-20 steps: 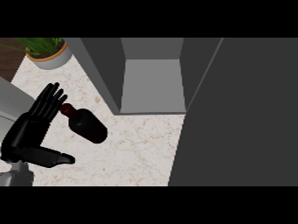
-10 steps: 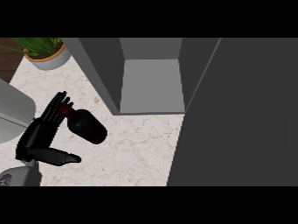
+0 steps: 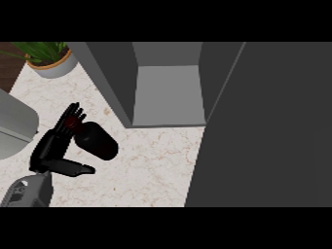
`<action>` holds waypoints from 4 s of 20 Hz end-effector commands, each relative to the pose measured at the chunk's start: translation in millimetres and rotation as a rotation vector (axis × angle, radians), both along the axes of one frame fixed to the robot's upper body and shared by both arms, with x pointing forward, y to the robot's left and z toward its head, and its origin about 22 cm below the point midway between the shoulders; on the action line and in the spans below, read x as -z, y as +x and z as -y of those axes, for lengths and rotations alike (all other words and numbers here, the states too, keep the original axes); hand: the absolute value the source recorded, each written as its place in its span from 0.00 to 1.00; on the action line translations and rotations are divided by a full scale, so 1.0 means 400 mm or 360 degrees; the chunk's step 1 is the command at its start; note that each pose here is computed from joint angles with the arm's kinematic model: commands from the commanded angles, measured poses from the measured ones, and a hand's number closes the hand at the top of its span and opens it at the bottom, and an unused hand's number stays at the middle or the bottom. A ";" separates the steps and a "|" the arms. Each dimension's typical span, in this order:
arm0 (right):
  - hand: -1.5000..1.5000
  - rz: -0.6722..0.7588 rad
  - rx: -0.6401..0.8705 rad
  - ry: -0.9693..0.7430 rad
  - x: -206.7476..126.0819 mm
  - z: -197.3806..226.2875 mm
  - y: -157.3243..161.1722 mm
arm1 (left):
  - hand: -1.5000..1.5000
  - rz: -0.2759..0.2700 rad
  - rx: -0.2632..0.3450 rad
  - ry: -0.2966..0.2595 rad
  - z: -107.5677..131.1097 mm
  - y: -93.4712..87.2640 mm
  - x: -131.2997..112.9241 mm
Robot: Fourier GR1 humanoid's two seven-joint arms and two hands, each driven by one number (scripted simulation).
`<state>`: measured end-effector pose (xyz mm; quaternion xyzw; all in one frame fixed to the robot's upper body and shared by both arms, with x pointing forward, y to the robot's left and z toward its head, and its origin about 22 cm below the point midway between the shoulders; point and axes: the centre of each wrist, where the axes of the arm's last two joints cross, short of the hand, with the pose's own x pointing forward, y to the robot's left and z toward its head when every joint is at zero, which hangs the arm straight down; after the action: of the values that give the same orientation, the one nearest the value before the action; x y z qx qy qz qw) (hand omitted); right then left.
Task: Pick up the wine, place it into the cabinet and close the cabinet
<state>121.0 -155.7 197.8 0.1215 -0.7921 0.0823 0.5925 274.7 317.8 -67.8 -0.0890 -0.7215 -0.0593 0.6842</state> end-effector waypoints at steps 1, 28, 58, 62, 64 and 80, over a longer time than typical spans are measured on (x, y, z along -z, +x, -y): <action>0.00 0.0159 0.0044 0.0037 -0.049 0.046 -0.088 | 0.00 -0.0050 0.0034 -0.0049 -0.001 -0.022 0.051; 0.00 0.0180 0.0070 0.0029 -0.041 0.054 -0.087 | 1.00 -0.0048 0.0177 -0.0288 0.050 0.013 0.137; 0.00 0.0148 0.0084 0.0034 -0.026 0.058 -0.097 | 1.00 0.0189 0.0124 -0.0345 0.234 -0.097 0.040; 0.00 0.0125 0.0124 0.0026 -0.024 0.068 -0.112 | 1.00 0.0173 0.0123 -0.0317 0.257 -0.152 0.019; 0.00 0.0150 0.0109 0.0010 -0.022 0.070 -0.109 | 1.00 0.0161 0.0178 -0.0336 0.277 -0.124 -0.023; 0.00 0.0134 0.0117 -0.0010 -0.012 0.086 -0.122 | 1.00 0.0315 -0.0043 -0.0130 0.447 -0.022 -0.146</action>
<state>109.4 -177.1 172.0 0.0555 -0.8112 0.0833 0.5761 252.3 152.8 -18.7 -0.1156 -0.7854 -0.0229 0.6077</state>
